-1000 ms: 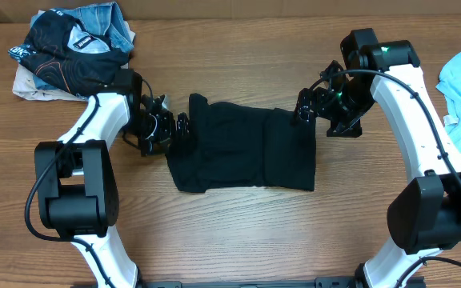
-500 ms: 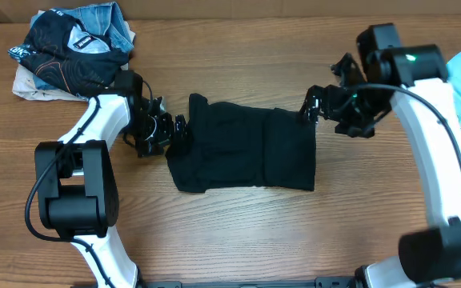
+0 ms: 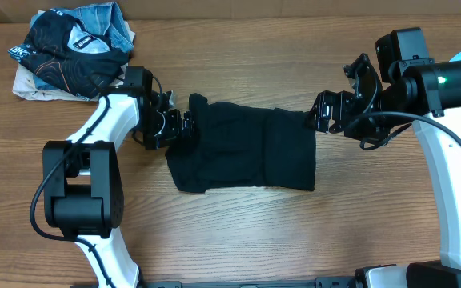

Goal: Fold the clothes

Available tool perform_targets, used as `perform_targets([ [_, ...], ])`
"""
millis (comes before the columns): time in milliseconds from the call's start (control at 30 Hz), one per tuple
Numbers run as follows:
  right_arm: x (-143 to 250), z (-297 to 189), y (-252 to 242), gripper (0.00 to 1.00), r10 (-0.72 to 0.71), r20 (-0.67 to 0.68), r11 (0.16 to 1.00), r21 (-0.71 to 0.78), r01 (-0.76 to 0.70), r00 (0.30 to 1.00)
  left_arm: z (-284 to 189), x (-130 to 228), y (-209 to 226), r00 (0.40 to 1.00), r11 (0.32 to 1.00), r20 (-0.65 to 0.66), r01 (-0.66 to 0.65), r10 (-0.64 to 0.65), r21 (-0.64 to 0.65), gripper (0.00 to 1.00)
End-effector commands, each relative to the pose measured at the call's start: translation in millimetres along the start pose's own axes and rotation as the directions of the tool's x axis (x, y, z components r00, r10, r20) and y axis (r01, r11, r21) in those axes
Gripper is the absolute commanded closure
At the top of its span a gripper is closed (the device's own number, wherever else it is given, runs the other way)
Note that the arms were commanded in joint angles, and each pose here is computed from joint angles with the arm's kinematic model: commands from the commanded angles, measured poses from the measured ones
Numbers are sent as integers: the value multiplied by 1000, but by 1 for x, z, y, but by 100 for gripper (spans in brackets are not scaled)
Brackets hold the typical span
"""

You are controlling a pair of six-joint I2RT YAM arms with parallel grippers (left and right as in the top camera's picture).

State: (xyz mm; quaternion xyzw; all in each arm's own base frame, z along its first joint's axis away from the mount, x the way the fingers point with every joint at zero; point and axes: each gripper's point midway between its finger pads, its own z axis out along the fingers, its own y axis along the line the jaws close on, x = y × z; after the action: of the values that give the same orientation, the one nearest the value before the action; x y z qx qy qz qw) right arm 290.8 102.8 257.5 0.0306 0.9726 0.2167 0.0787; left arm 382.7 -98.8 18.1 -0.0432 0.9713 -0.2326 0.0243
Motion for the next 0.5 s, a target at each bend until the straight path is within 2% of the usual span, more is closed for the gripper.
perform_targets([
  [0,-3,-12,5,0,-22,44,1000,-7,23,999,28,12,9,997,999,-74,-25,24,-22,4],
  [200,-4,-12,6,0,-24,47,1000,-7,24,999,49,32,-10,979,990,-160,-111,124,86,7],
  [367,-3,-12,6,0,-24,47,1000,-7,24,999,57,43,-24,966,983,-191,-164,177,80,7],
  [467,-3,-12,6,0,-24,47,1000,-7,24,999,61,45,-25,964,984,-197,-170,176,46,13],
])
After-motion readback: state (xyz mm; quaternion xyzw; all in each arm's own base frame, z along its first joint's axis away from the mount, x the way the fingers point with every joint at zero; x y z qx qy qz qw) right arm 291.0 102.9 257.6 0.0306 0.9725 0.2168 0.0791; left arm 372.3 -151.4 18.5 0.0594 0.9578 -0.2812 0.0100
